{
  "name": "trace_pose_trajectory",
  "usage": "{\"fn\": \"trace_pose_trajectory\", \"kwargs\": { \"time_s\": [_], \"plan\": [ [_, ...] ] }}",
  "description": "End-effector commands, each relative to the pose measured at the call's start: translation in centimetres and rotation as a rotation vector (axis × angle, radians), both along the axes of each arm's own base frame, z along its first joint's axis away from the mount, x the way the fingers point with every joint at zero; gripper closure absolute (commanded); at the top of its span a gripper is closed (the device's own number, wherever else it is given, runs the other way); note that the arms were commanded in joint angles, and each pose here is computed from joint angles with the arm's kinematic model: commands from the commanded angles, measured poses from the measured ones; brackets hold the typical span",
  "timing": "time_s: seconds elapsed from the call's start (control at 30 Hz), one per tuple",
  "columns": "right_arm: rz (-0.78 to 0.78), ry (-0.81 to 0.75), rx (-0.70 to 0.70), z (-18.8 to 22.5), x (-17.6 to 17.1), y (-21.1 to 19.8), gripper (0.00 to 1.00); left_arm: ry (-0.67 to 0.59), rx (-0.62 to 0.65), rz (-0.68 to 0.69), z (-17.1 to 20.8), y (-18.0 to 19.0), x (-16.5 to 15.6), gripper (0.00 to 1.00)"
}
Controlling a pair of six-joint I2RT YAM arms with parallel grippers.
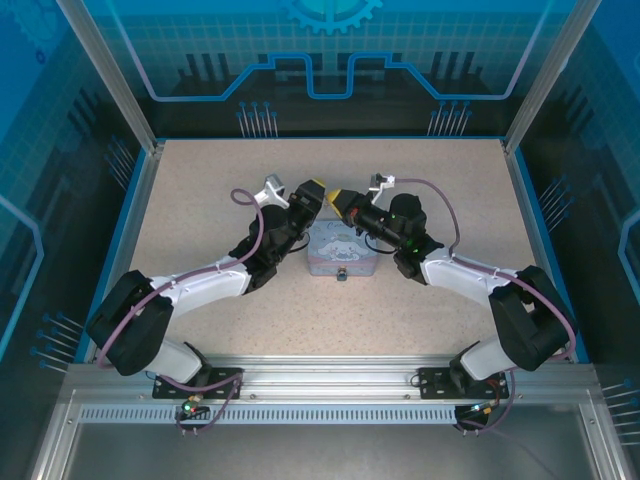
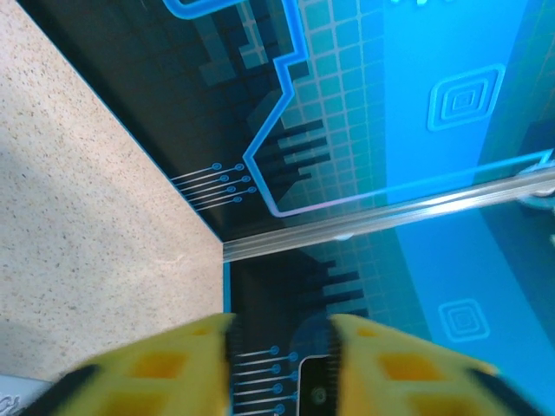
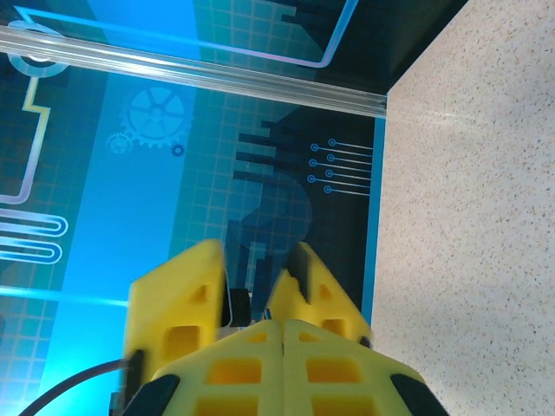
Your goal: Unlock the padlock with the key
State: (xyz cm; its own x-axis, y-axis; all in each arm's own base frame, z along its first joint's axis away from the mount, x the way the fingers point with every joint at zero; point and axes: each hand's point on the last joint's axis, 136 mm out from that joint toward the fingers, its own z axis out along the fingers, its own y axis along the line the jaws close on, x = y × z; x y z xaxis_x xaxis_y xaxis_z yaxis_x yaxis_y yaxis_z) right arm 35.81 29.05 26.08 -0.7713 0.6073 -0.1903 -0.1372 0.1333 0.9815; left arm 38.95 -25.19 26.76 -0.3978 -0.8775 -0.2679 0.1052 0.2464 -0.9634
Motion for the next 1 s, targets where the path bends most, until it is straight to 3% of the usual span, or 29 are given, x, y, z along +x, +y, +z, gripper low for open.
{"fn": "trace_pose_trajectory", "kwargs": {
  "time_s": [0.0, 0.07, 0.2, 0.4, 0.67, 0.97],
  "plan": [
    [0.012, 0.000, -0.014, -0.4, 0.0, -0.3, 1.00, -0.017, 0.047, -0.010, 1.0, 0.2, -0.6, 0.51],
    [0.015, 0.001, -0.020, -0.5, 0.0, -0.5, 1.00, 0.001, 0.086, -0.023, 1.0, 0.4, -0.8, 0.45],
    [0.042, 0.006, -0.035, -0.7, 0.0, -0.6, 1.00, 0.061, 0.136, -0.080, 0.5, 0.8, -0.8, 0.45],
    [0.108, 0.000, -0.057, -0.4, -0.1, -0.4, 1.00, 0.099, 0.150, -0.214, 0.5, 1.0, -0.4, 0.51],
    [0.138, 0.006, -0.054, -0.4, 0.0, -0.3, 1.00, 0.135, 0.194, -0.425, 0.6, -1.5, -0.8, 0.58],
    [0.142, 0.010, -0.047, -0.4, 0.1, -0.2, 1.00, 0.184, 0.219, -0.448, -1.3, -1.6, -1.1, 0.61]
  ]
}}
